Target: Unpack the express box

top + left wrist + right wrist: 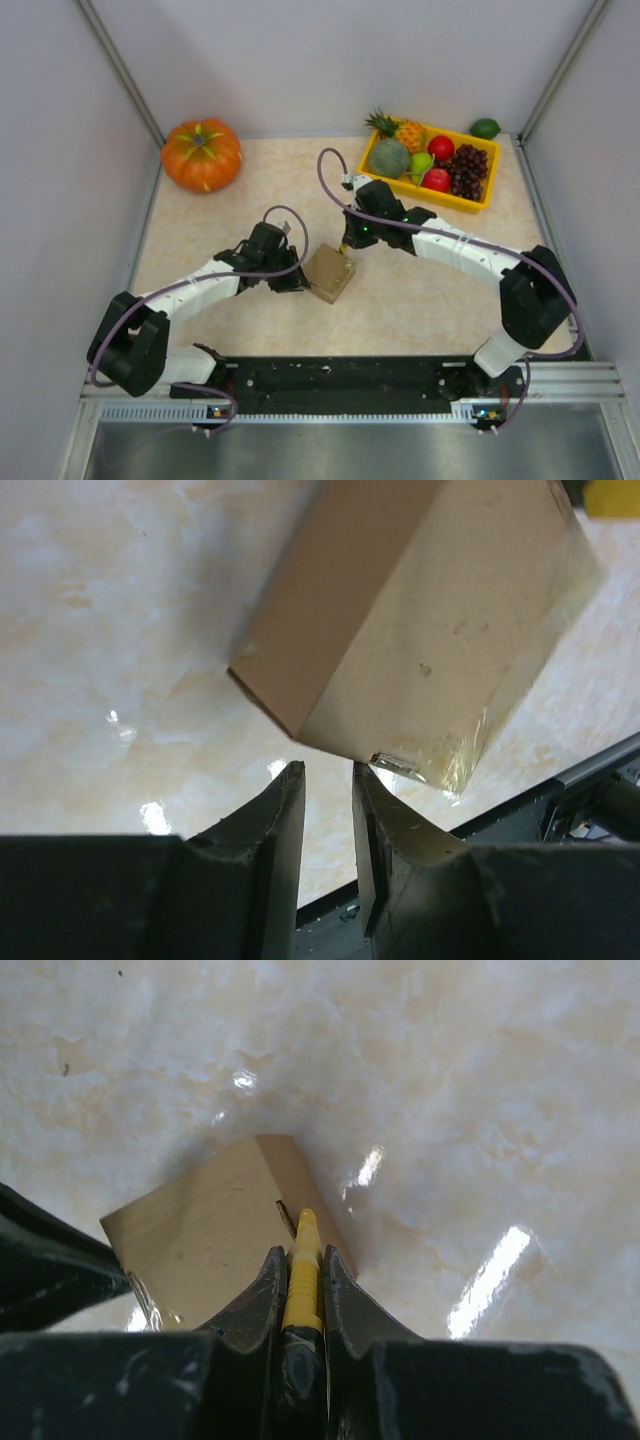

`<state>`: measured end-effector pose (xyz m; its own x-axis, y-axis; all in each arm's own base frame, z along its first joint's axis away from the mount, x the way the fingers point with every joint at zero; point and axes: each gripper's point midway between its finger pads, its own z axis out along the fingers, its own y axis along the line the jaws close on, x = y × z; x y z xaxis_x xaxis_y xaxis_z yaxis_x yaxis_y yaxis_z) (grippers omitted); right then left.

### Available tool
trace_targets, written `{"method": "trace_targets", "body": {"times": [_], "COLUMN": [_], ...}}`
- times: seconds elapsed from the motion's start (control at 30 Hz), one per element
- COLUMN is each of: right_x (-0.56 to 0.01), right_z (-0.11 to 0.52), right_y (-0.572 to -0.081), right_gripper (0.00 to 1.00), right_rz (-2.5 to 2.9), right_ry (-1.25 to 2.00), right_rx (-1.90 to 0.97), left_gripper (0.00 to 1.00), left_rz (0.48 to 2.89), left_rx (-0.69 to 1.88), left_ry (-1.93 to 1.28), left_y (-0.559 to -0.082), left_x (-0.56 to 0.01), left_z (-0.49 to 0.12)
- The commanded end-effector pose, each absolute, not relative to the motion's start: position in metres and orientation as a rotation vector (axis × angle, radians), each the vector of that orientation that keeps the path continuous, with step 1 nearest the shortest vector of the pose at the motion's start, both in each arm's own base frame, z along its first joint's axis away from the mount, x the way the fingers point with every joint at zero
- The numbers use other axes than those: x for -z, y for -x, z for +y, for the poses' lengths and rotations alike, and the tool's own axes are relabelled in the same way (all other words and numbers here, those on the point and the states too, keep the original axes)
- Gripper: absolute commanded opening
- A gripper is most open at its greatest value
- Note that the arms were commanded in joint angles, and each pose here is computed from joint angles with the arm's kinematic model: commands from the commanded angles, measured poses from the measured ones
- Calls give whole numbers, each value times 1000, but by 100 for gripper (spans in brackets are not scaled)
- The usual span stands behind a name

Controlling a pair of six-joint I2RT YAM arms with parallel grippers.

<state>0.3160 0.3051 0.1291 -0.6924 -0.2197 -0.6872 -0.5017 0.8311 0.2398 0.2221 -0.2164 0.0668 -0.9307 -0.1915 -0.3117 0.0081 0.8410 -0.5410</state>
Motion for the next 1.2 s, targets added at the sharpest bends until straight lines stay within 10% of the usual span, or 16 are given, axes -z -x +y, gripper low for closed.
{"method": "trace_targets", "body": {"times": [0.0, 0.37, 0.7, 1.17], "right_x": [-146, -193, -226, -199], "right_z": [286, 245, 280, 347], "right_y": [-296, -315, -274, -225], "right_gripper": [0, 0, 0, 0], "right_rz": [2323, 2173, 2026, 1987], "right_ry": [452, 254, 491, 637], "right_rx": [-559, -371, -509, -689], "left_gripper": [30, 30, 55, 41], "left_rz": [2586, 2568, 2453, 2546], "left_rx": [784, 756, 865, 892], "left_ry": [162, 185, 209, 210], "left_y": [-253, -261, -267, -280], "left_x": [-80, -91, -112, -90], "left_z": [-219, -205, -208, -217]}}
